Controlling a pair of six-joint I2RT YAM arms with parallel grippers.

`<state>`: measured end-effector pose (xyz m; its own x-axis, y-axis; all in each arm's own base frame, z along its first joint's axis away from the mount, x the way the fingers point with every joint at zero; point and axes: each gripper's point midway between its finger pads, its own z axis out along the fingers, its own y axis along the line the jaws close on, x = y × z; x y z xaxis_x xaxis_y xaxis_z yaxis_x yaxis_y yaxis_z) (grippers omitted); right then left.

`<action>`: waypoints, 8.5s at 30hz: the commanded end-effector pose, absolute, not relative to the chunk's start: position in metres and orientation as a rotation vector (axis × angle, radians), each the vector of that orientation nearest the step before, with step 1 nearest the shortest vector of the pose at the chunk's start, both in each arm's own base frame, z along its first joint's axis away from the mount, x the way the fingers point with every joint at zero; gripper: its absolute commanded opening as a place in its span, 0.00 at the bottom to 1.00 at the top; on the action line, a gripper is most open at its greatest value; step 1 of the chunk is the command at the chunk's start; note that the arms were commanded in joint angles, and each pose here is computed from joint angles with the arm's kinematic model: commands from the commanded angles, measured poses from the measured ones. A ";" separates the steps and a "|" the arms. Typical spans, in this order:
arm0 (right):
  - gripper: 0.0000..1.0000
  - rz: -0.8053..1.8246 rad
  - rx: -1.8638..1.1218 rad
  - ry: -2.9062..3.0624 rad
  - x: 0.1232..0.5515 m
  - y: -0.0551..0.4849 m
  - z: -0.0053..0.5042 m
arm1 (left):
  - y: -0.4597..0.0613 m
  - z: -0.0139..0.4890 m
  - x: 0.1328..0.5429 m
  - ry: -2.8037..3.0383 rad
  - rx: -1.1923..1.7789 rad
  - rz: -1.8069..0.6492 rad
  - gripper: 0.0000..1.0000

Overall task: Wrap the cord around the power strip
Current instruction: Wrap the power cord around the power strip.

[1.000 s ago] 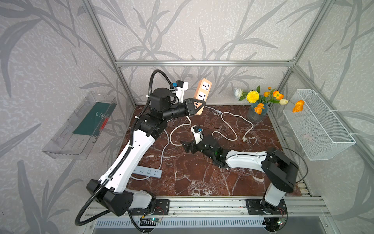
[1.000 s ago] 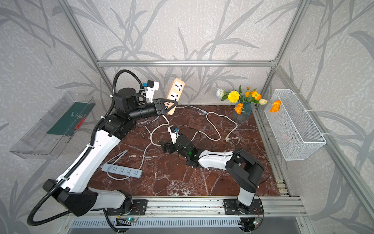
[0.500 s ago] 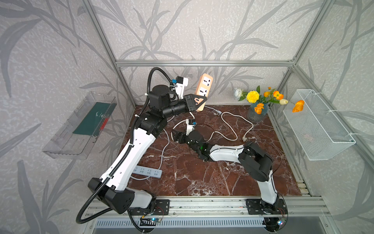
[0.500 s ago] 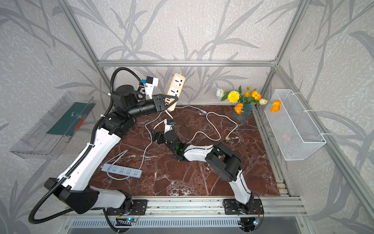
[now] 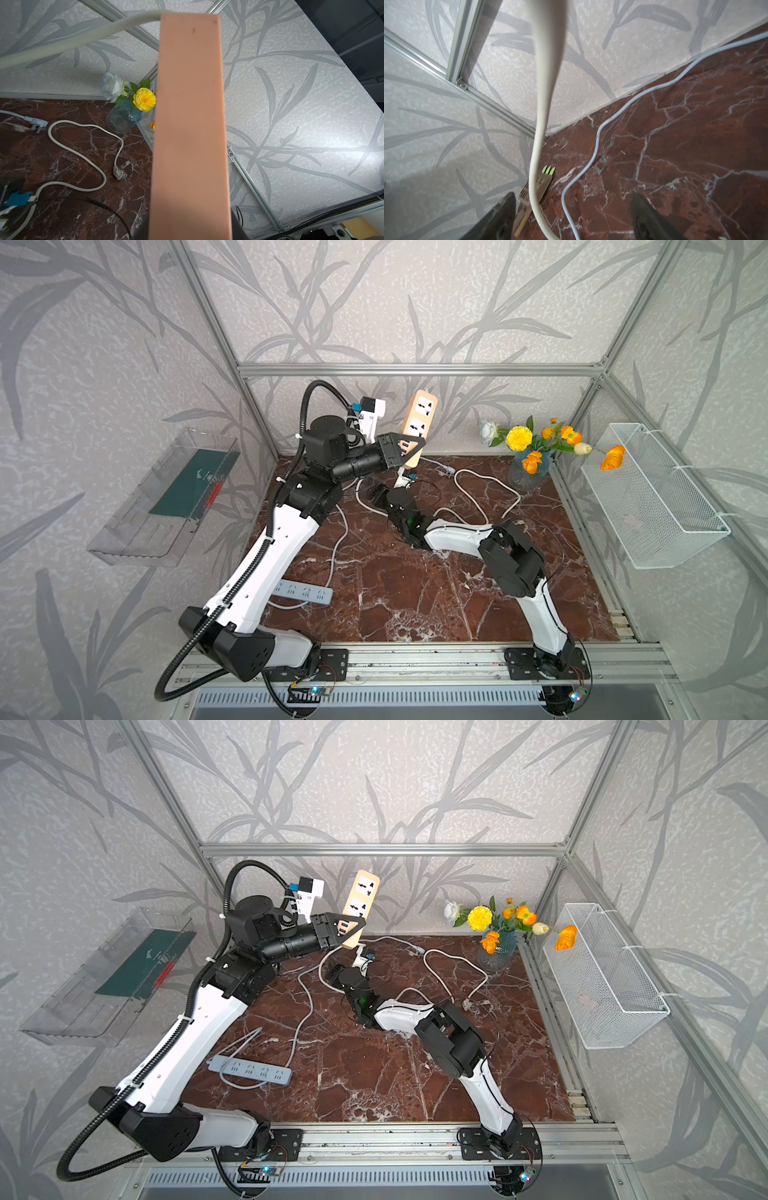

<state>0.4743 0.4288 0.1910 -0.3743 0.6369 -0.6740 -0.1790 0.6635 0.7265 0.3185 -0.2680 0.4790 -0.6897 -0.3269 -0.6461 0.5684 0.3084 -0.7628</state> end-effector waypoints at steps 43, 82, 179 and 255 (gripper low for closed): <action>0.95 0.601 -0.191 1.337 0.402 0.362 0.292 | -0.261 0.510 0.285 1.756 0.394 -1.493 0.00; 0.03 0.186 -0.146 1.399 0.464 0.344 0.252 | -0.243 0.503 0.272 1.809 0.397 -1.409 0.00; 0.55 0.697 -0.255 1.911 0.422 0.324 0.155 | -0.243 0.439 0.301 1.569 0.821 -0.753 0.00; 0.23 0.411 -0.652 1.960 0.413 0.275 0.131 | -0.176 0.414 0.348 1.730 0.461 -0.527 0.00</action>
<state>0.4323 0.2676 0.1354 -0.3983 -0.1548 -0.9041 -0.5838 0.8030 0.1197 0.3070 -0.2201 0.3806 -0.2737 0.1441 -0.9510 0.7652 0.6317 -0.1244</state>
